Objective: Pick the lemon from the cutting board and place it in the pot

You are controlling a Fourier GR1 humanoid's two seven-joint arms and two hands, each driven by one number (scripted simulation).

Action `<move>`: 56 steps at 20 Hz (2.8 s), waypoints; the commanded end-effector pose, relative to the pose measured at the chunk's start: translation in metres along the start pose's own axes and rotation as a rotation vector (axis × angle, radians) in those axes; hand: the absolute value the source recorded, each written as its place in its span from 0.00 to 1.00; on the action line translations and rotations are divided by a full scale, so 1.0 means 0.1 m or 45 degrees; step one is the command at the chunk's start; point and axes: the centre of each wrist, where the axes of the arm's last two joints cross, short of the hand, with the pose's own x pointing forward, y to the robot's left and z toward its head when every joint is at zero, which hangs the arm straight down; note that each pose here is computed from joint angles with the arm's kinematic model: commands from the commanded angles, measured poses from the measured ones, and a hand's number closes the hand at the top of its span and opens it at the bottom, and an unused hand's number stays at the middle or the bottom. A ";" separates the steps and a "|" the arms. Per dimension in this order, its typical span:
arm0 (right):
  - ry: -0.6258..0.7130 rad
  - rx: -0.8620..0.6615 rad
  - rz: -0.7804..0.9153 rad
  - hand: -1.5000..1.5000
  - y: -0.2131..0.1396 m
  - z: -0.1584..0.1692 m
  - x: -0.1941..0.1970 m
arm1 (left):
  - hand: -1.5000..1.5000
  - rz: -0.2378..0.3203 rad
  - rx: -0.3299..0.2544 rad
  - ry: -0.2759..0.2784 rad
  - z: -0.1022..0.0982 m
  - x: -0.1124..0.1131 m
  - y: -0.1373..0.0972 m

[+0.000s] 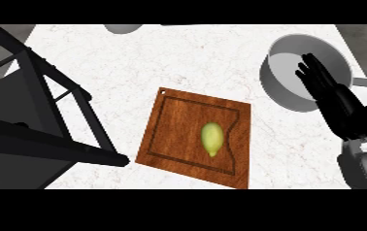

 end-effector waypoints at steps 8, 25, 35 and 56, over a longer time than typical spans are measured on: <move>-0.137 -0.979 0.516 0.00 -0.26 0.87 -0.59 | 0.50 -0.164 0.002 0.021 0.14 -0.25 0.23; -0.334 -1.057 0.773 0.00 1.92 1.95 -0.73 | 0.50 -0.151 -0.164 -0.038 -0.01 -0.10 0.14; 0.228 -0.693 0.979 0.00 1.86 2.26 -0.88 | 0.50 -0.166 -0.220 -0.097 0.04 0.01 0.05; 0.613 -0.459 1.182 0.00 2.38 0.66 0.21 | 0.50 -0.165 -0.201 -0.045 0.02 -0.17 0.15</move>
